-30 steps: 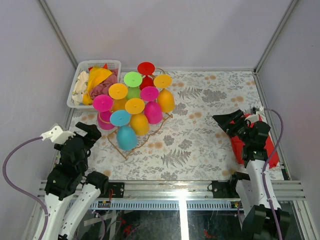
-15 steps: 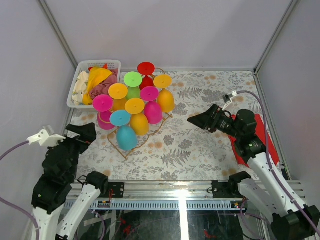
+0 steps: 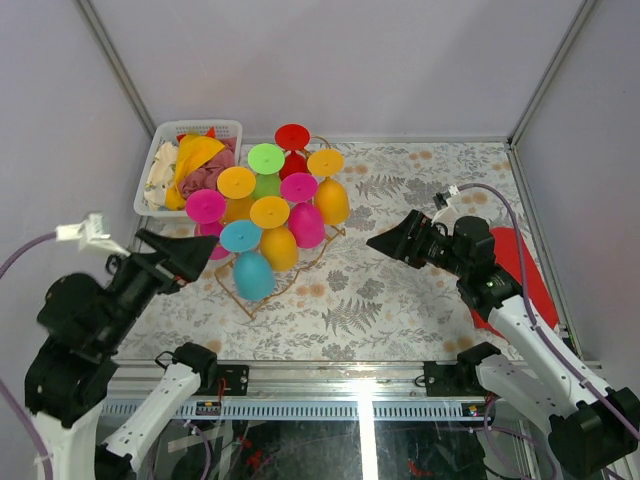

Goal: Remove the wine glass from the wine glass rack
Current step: Pick up the wine glass from the wine rack.

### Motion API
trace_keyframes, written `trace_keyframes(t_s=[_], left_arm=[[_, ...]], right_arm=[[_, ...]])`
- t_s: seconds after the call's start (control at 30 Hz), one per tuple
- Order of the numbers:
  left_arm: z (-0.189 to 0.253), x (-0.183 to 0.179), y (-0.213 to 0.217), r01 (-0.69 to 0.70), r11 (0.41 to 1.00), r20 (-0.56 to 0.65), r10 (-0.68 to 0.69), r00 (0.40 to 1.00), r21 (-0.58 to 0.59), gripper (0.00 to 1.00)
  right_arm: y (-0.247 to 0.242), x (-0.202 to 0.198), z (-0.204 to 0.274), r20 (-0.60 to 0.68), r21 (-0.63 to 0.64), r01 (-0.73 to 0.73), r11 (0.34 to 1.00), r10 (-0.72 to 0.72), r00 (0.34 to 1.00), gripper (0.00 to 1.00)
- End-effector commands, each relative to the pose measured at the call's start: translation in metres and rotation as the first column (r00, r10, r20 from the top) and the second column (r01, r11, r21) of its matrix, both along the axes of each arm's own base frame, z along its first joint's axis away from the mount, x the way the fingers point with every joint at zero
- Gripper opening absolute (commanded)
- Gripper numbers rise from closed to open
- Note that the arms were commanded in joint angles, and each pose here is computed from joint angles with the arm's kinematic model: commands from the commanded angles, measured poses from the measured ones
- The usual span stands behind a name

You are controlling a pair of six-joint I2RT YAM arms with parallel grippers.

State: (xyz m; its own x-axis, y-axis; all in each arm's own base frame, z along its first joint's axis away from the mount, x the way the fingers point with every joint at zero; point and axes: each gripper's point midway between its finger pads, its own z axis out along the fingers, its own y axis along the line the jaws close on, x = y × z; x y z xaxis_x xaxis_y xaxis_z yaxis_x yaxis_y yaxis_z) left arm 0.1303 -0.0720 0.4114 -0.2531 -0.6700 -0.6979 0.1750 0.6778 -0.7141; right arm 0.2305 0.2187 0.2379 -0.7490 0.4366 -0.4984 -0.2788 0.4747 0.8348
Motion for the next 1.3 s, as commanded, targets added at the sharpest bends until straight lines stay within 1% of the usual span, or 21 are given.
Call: trace_keyframes(t_s=[0.0, 0.1, 0.17, 0.27, 0.37, 0.5, 0.63, 0.77, 1.03, 1.27], left_arm=[[0.004, 0.005, -0.048, 0.248, 0.968, -0.053, -0.249, 0.967, -0.031, 0.97], [0.012, 0.01, -0.056, 0.276, 0.959, -0.03, -0.278, 0.96, -0.058, 0.94], [0.008, 0.017, -0.059, 0.274, 0.959, -0.056, -0.278, 0.959, -0.065, 0.91], [0.0, 0.026, -0.063, 0.277, 0.959, -0.104, -0.283, 0.953, -0.068, 0.85], [-0.01, 0.036, -0.06, 0.236, 0.97, -0.152, -0.242, 0.958, -0.058, 0.81], [-0.021, 0.046, -0.049, 0.165, 0.986, -0.209, -0.163, 0.964, -0.008, 0.74], [-0.029, 0.053, -0.041, 0.119, 0.993, -0.244, -0.11, 0.964, 0.023, 0.73], [-0.029, 0.056, -0.034, 0.08, 0.996, -0.239, -0.069, 0.968, 0.039, 0.72], [-0.021, 0.056, -0.032, 0.072, 0.996, -0.219, -0.06, 0.974, 0.047, 0.74], [-0.038, 0.063, -0.032, 0.071, 0.993, -0.275, -0.044, 0.96, 0.091, 0.73]], right_arm=[[-0.016, 0.012, 0.004, 0.071, -0.098, 0.097, 0.99, -0.09, 0.993, 0.96], [-0.038, 0.018, -0.008, 0.079, -0.169, 0.216, 0.962, -0.205, 0.975, 0.99], [-0.049, 0.021, -0.009, 0.1, -0.188, 0.277, 0.942, -0.262, 0.96, 1.0], [-0.057, 0.022, -0.008, 0.131, -0.182, 0.321, 0.929, -0.301, 0.945, 0.99], [-0.063, 0.024, -0.01, 0.133, -0.189, 0.359, 0.914, -0.339, 0.931, 1.0], [-0.069, 0.027, -0.017, 0.121, -0.217, 0.387, 0.896, -0.369, 0.922, 0.99], [-0.071, 0.029, -0.023, 0.104, -0.236, 0.397, 0.887, -0.383, 0.918, 0.99], [-0.071, 0.031, -0.028, 0.094, -0.248, 0.396, 0.884, -0.384, 0.918, 0.99], [-0.07, 0.033, -0.034, 0.08, -0.264, 0.389, 0.883, -0.382, 0.921, 0.99], [-0.07, 0.033, -0.035, 0.079, -0.271, 0.389, 0.88, -0.382, 0.921, 0.99]])
